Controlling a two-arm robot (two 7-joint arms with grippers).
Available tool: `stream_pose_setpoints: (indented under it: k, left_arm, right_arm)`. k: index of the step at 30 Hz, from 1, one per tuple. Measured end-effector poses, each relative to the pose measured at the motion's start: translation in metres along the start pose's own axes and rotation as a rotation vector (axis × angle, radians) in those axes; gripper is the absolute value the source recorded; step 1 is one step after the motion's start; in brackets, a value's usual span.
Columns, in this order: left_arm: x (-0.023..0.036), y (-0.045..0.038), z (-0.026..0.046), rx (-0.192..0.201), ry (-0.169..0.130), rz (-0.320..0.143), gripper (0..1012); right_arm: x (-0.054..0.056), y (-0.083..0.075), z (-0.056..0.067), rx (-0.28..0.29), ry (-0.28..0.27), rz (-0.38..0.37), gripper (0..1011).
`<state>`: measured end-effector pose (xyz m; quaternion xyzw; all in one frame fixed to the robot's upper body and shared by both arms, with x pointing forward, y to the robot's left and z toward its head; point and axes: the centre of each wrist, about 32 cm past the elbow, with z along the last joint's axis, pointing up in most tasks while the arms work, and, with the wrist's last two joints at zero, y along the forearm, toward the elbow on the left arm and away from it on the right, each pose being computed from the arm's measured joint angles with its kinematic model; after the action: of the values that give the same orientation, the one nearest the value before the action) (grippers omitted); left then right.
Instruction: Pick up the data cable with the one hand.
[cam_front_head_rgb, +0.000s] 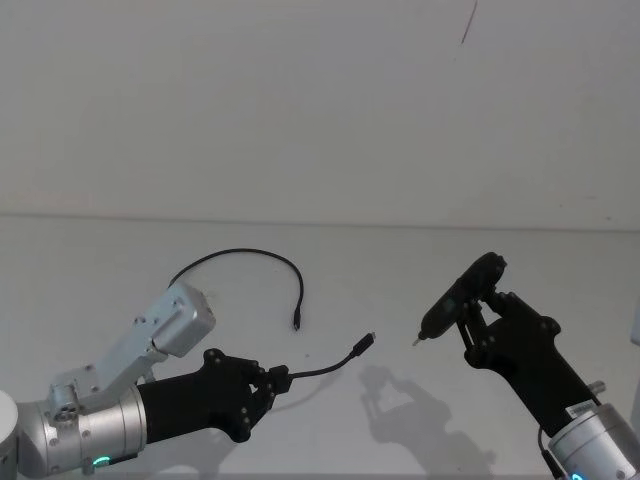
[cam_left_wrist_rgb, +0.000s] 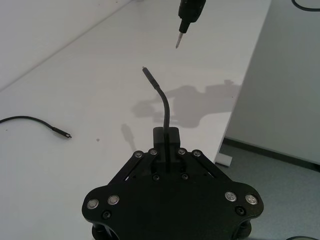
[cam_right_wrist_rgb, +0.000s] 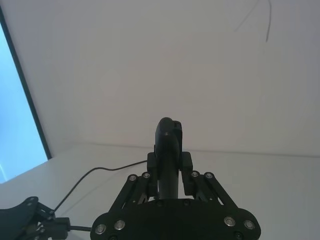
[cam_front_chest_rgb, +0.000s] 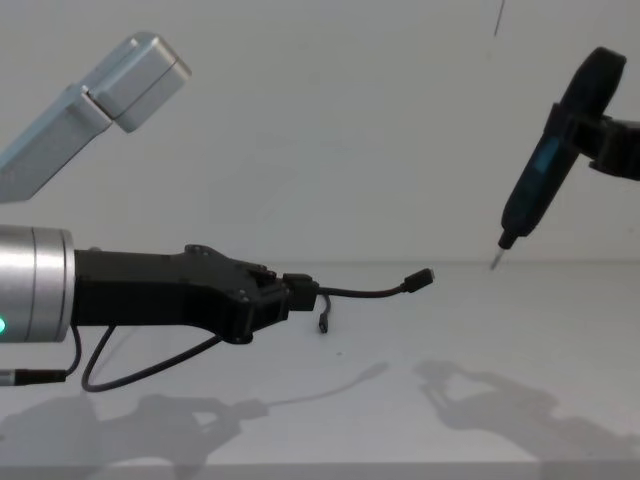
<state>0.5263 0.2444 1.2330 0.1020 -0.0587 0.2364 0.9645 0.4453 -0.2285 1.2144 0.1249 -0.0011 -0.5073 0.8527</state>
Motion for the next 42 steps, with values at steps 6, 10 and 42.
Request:
stream_pose_setpoints:
  k: [6, 10, 42]
  left_arm:
    - [0.0, 0.0, 0.0, 0.0, 0.0, 0.0, 41]
    - [0.0, 0.0, 0.0, 0.0, 0.0, 0.0, 41]
    - [0.0, 0.0, 0.0001, 0.0, 0.0, 0.0, 41]
  right_arm:
    - [0.002, 0.005, -0.005, -0.003, 0.013, 0.02, 269]
    - [0.003, 0.009, -0.008, -0.006, 0.02, 0.031, 269]
    - [0.004, 0.034, -0.019, -0.001, 0.04, 0.053, 269]
